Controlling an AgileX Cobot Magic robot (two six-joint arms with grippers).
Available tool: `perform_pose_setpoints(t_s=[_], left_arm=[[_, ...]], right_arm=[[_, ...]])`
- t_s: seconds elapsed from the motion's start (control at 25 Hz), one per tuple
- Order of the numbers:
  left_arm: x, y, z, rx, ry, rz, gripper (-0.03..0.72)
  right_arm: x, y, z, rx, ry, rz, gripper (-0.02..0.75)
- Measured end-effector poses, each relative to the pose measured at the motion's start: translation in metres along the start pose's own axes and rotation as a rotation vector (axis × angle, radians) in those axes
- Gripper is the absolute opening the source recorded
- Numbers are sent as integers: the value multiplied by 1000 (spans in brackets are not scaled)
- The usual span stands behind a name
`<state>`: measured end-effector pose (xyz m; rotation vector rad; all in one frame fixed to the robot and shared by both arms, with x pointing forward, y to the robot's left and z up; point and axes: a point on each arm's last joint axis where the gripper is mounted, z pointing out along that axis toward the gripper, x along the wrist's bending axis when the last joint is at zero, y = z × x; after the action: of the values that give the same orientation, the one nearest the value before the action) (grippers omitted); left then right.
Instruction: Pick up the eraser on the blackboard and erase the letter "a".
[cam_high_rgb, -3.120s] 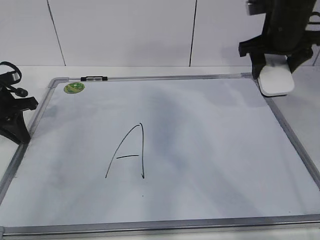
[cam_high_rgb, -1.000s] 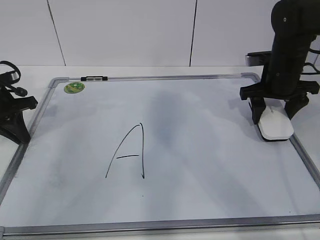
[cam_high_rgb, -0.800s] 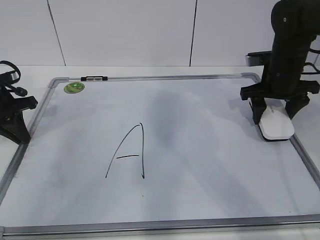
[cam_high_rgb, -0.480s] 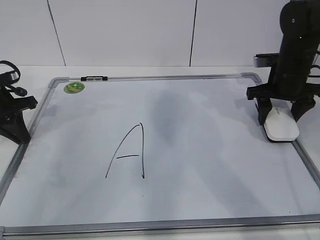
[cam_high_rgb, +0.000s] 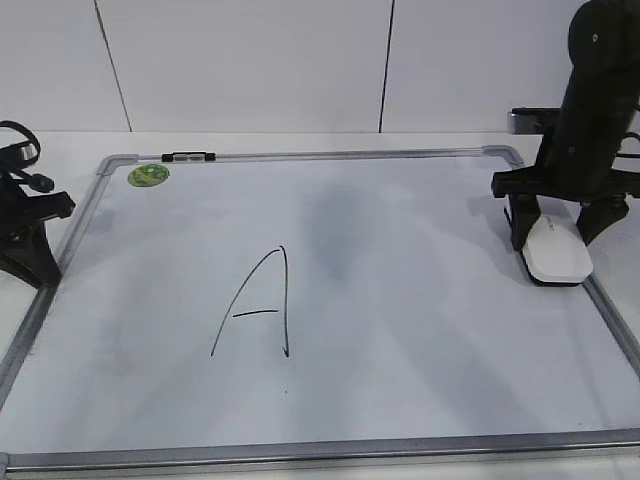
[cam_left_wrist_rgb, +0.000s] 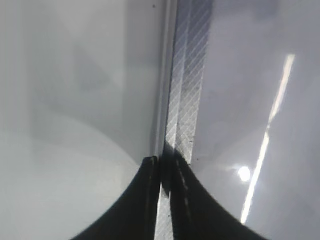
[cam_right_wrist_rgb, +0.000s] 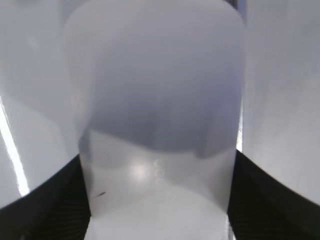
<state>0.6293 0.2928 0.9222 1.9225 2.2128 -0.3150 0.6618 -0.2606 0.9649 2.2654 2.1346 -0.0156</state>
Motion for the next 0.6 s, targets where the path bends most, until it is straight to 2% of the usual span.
perform_pose_setpoints(t_s=[0.2,0.6], left_arm=[[0,0,0,0,-1,0,14],[0,0,0,0,-3,-2,14]], right_arm=[[1,0,0,1,8,-7,604],[-2,0,-2,-3,10,-3,613]])
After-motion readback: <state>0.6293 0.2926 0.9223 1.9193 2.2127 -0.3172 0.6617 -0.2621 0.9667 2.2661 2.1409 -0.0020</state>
